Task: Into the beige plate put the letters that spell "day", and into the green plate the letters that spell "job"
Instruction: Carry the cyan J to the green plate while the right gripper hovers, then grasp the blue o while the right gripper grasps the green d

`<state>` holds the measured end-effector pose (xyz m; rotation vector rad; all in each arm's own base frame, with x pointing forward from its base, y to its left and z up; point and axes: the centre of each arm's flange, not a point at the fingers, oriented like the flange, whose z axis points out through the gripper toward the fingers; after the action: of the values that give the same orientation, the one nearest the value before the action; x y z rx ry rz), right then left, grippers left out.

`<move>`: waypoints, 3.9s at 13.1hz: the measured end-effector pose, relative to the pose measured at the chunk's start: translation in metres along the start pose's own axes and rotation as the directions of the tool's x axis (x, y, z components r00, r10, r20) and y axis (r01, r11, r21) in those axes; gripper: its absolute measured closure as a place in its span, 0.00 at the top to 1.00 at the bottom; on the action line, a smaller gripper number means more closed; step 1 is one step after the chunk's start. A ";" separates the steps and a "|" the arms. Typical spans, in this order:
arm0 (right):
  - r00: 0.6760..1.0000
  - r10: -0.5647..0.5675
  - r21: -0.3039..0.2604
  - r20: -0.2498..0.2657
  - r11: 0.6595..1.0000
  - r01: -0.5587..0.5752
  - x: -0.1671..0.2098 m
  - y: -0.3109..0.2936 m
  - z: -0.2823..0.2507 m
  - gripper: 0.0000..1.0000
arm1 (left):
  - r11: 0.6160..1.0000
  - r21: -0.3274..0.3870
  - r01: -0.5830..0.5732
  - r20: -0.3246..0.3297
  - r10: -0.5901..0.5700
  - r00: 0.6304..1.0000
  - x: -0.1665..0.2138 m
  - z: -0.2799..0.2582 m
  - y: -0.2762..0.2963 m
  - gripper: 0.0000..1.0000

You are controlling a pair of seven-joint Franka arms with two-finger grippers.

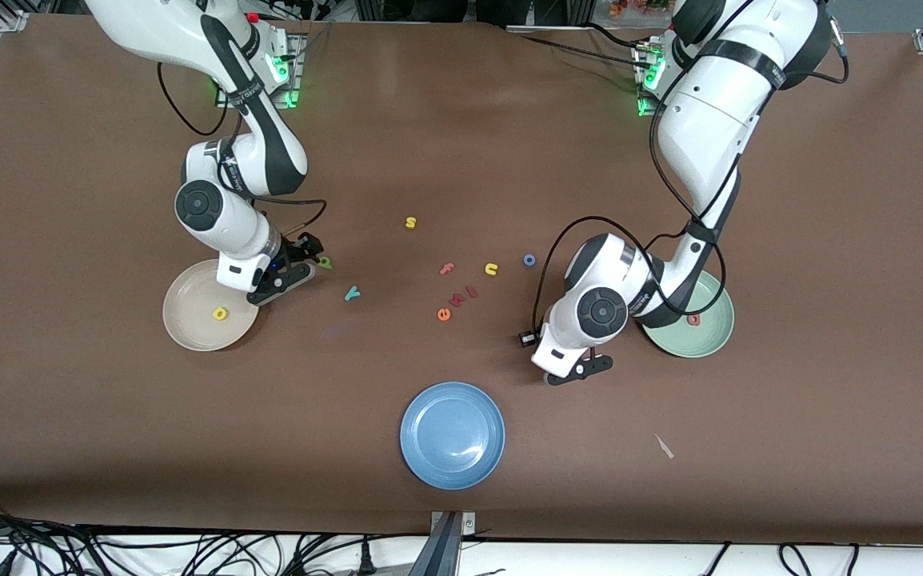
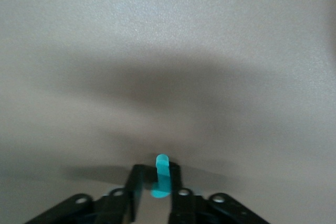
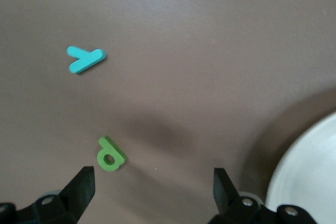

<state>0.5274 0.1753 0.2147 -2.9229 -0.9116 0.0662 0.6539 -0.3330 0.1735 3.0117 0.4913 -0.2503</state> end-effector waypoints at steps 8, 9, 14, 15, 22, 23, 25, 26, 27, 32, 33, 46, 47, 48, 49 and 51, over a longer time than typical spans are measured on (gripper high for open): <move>0.942 -0.333 -0.037 -0.049 0.943 0.332 0.003 -0.014 -0.001 1.00 | 1.000 -0.004 0.005 -0.004 -0.005 1.000 0.003 -0.004 -0.002 0.12; 0.936 -0.346 -0.047 -0.056 0.938 0.344 0.000 -0.015 0.003 1.00 | 1.000 -0.001 0.004 -0.003 -0.004 1.000 0.005 -0.010 -0.004 0.12; 0.909 -0.414 -0.039 -0.035 0.910 0.413 -0.008 -0.038 0.018 1.00 | 0.997 0.053 -0.062 0.046 0.059 0.997 0.025 -0.068 -0.045 0.12; 0.890 -0.456 -0.047 -0.025 0.889 0.455 -0.007 -0.043 0.018 1.00 | 0.995 0.063 -0.078 0.061 0.075 0.995 0.031 -0.078 -0.058 0.12; 0.796 -0.604 -0.096 0.043 0.790 0.605 -0.006 -0.048 0.018 1.00 | 0.976 0.056 -0.210 0.179 0.197 0.964 0.088 -0.098 -0.195 0.12; 0.787 -0.615 -0.101 0.051 0.780 0.617 -0.006 -0.049 0.018 1.00 | 0.976 0.054 -0.211 0.199 0.196 0.960 0.090 -0.092 -0.212 0.12; 0.777 -0.627 -0.104 0.058 0.770 0.629 -0.006 -0.049 0.019 1.00 | 0.973 0.051 -0.226 0.233 0.209 0.950 0.088 -0.080 -0.230 0.12; 0.773 -0.631 -0.102 0.062 0.767 0.634 -0.006 -0.049 0.020 1.00 | 0.971 0.050 -0.234 0.245 0.215 0.945 0.086 -0.074 -0.232 0.12; 0.770 -0.634 -0.098 0.066 0.764 0.638 -0.007 -0.050 0.023 1.00 | 0.970 0.051 -0.237 0.254 0.216 0.943 0.084 -0.070 -0.234 0.12; 0.756 -0.650 -0.087 0.076 0.751 0.655 -0.008 -0.058 0.033 1.00 | 0.970 0.049 -0.240 0.262 0.219 0.940 0.082 -0.066 -0.235 0.61; 0.755 -0.652 -0.089 0.074 0.750 0.656 -0.007 -0.059 0.033 1.00 | 0.969 0.048 -0.242 0.262 0.221 0.939 0.081 -0.066 -0.233 0.72; 0.747 -0.661 -0.088 0.075 0.741 0.665 -0.008 -0.064 0.050 0.90 | 0.956 0.042 -0.291 0.213 0.276 0.937 -0.023 -0.143 -0.133 1.00; 0.746 -0.661 -0.088 0.075 0.741 0.665 -0.008 -0.064 0.051 0.84 | 0.959 0.045 -0.279 0.210 0.264 0.941 -0.040 -0.136 -0.122 1.00; 0.746 -0.661 -0.088 0.075 0.741 0.666 -0.008 -0.064 0.052 0.84 | 0.965 0.030 -0.262 0.204 0.251 0.946 -0.056 -0.128 -0.109 1.00; 0.747 -0.661 -0.092 0.073 0.741 0.665 -0.007 -0.063 0.051 0.78 | 0.972 0.000 -0.237 0.198 0.232 0.952 -0.072 -0.118 -0.094 1.00; 0.747 -0.661 -0.094 0.071 0.741 0.665 -0.006 -0.063 0.050 0.73 | 0.977 -0.037 -0.209 0.167 0.213 0.963 -0.101 -0.095 -0.073 1.00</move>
<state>0.4839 0.2270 0.1706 -2.4912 -1.9606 0.0147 0.5499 -0.2847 0.2809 2.9562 0.1550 -0.4777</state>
